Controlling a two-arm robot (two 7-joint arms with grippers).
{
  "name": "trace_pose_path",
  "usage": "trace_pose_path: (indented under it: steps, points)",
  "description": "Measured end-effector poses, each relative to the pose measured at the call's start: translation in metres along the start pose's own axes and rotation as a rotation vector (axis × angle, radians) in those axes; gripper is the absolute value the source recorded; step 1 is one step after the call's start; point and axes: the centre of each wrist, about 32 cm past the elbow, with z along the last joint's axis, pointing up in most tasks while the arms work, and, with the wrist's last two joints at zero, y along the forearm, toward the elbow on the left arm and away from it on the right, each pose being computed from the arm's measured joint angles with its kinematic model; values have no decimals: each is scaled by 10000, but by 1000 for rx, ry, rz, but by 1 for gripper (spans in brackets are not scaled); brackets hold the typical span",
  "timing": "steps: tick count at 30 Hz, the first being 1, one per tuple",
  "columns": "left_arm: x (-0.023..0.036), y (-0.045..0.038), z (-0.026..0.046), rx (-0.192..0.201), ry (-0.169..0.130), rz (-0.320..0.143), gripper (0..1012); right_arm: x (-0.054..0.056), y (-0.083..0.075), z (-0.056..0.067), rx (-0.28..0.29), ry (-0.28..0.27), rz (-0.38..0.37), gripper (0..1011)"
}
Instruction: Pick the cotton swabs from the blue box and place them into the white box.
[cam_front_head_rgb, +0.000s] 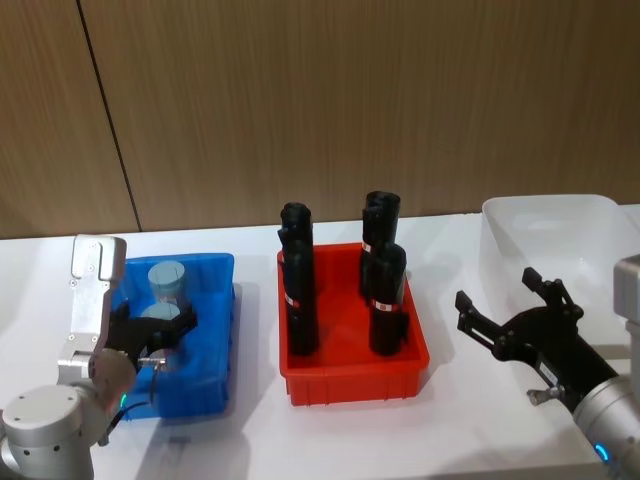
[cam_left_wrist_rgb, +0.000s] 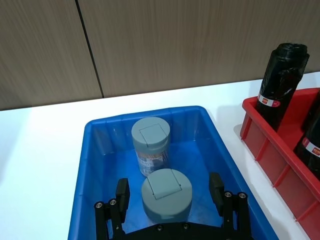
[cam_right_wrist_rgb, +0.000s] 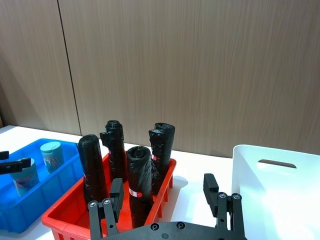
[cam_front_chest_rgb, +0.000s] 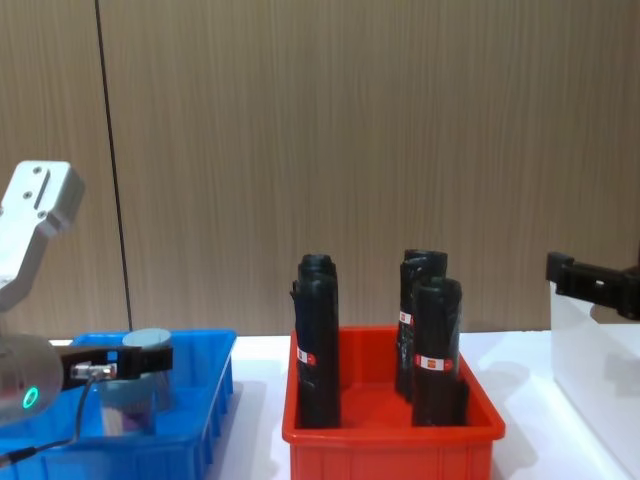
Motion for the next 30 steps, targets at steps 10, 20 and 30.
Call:
trace_pose_path:
  steps: [10, 20, 30]
  points:
    - [61, -68, -16, 18, 0, -6, 1003, 0, 0, 0, 0, 0, 0, 1002]
    - [106, -156, -34, 36, -6, -25, 1003, 0, 0, 0, 0, 0, 0, 1002]
    - [127, -224, -40, 47, -10, -42, 862, 0, 0, 0, 0, 0, 0, 1002]
